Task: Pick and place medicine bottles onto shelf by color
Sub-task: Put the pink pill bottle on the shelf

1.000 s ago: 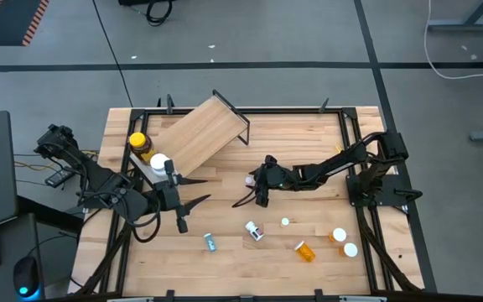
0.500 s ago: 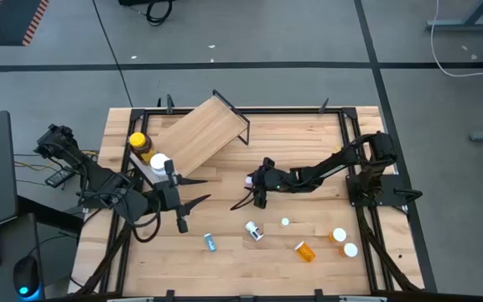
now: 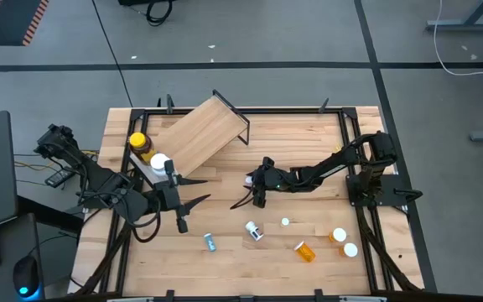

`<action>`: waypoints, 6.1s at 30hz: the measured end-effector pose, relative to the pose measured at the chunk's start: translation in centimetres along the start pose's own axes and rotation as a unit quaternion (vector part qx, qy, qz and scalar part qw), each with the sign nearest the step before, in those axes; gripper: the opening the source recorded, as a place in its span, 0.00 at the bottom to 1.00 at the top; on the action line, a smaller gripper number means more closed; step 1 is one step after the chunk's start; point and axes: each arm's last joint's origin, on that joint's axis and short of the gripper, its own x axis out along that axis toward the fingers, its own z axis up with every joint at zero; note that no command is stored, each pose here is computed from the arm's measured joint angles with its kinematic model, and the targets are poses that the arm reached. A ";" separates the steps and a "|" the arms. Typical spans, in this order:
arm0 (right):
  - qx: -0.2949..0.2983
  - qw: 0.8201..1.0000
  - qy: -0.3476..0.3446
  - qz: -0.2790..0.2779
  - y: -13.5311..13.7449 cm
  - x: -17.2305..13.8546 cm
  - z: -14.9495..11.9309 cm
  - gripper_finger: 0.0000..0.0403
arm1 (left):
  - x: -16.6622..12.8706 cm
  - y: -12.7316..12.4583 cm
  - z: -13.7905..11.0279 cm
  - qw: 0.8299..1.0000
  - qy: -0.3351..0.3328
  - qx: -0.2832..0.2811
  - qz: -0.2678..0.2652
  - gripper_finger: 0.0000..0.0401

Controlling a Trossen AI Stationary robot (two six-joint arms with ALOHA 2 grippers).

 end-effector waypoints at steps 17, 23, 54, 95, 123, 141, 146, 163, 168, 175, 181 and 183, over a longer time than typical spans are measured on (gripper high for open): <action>0.000 1.000 0.000 0.000 0.0 0.0 0.0 0.38 | 0.0 0.0 0.0 1.000 0.000 0.000 0.000 0.44; -0.002 1.000 -0.005 0.000 0.0 0.0 0.1 0.35 | 0.0 0.0 0.0 1.000 0.000 0.000 0.000 0.43; -0.030 0.995 -0.091 -0.031 -4.8 -2.6 17.2 0.35 | 0.0 0.0 0.0 1.000 0.001 0.002 0.000 0.43; 0.012 0.992 -0.094 -0.079 -17.8 4.2 27.0 0.35 | -0.7 -0.6 0.1 1.000 -0.005 0.009 -0.018 0.44; 0.054 0.996 -0.003 -0.075 -21.2 8.4 23.0 0.35 | -1.0 -0.8 0.1 1.000 -0.007 0.010 -0.024 0.44; 0.083 0.994 -0.001 -0.069 -21.8 8.7 22.2 0.35 | -1.0 -0.8 0.1 1.000 -0.007 0.010 -0.024 0.44; 0.082 0.994 -0.006 -0.069 -21.8 8.8 22.3 0.35 | -1.0 -0.8 0.1 1.000 -0.007 0.010 -0.024 0.43; 0.082 0.994 -0.005 -0.070 -21.8 8.8 22.2 0.35 | -1.0 -0.8 0.1 1.000 -0.007 0.009 -0.024 0.43; 0.085 0.994 -0.005 -0.070 -21.8 8.8 22.2 0.35 | -1.0 -0.8 0.1 1.000 -0.007 0.009 -0.024 0.43; 0.089 0.994 -0.005 -0.068 -21.8 8.8 22.2 0.35 | -1.0 -0.8 0.1 1.000 -0.007 0.009 -0.024 0.43; 0.089 0.994 -0.004 -0.067 -21.8 8.8 22.2 0.35 | -1.0 -0.8 0.1 1.000 -0.007 0.009 -0.024 0.43; 0.089 0.994 -0.004 -0.067 -21.8 8.8 22.2 0.35 | -1.0 -0.8 0.1 1.000 -0.007 0.009 -0.024 0.43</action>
